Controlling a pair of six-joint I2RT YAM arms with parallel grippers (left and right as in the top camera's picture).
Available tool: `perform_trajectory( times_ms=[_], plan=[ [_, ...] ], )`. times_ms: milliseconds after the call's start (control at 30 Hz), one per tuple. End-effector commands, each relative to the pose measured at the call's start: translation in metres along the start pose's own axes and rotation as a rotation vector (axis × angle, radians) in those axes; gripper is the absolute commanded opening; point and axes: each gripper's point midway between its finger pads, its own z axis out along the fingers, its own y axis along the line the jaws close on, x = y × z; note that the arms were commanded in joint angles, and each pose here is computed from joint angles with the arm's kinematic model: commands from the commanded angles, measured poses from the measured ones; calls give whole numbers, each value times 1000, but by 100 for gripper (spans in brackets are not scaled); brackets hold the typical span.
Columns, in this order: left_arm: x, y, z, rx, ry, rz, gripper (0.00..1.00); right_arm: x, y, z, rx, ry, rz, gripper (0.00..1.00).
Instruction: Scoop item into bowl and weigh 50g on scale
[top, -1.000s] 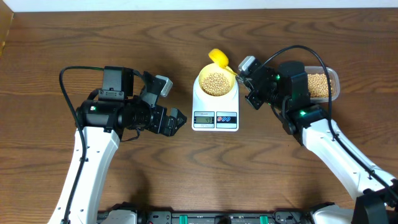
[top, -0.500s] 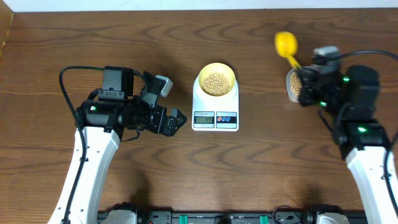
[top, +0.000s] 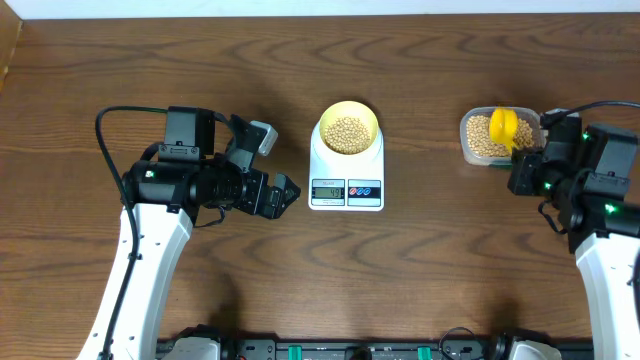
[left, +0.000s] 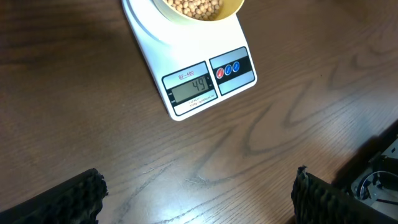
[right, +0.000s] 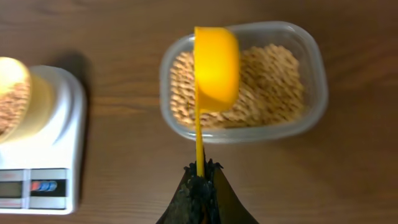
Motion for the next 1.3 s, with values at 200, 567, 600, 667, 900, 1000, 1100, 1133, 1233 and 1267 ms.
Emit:
perform_trajectory(
  times_ms=[200, 567, 600, 667, 900, 1000, 1100, 1133, 1233, 1267],
  plan=[
    [3, 4, 2, -9, 11, -5, 98, 22, -21, 27, 74, 110, 41, 2],
    [3, 4, 2, -9, 11, -5, 98, 16, -17, 49, 18, 96, 152, 1],
    [3, 4, 2, -9, 11, -5, 98, 16, -12, 49, -7, 97, 154, 1],
    [3, 4, 2, -9, 11, -5, 98, 15, -2, 49, -67, 100, 156, 1],
    [3, 4, 2, -9, 11, -5, 98, 15, 15, 46, -165, 105, 162, 1],
    [3, 4, 2, -9, 11, -5, 98, 15, 15, 46, -165, 105, 162, 1],
    [3, 4, 2, -9, 11, -5, 98, 14, 14, 47, -160, 103, 161, 1],
    [3, 4, 2, -9, 11, -5, 98, 14, 12, 47, -152, 103, 161, 1],
    [3, 4, 2, -9, 11, -5, 98, 15, 7, 47, -120, 101, 160, 1],
    [3, 4, 2, -9, 11, -5, 98, 14, 6, 47, -115, 99, 161, 1]
  ],
)
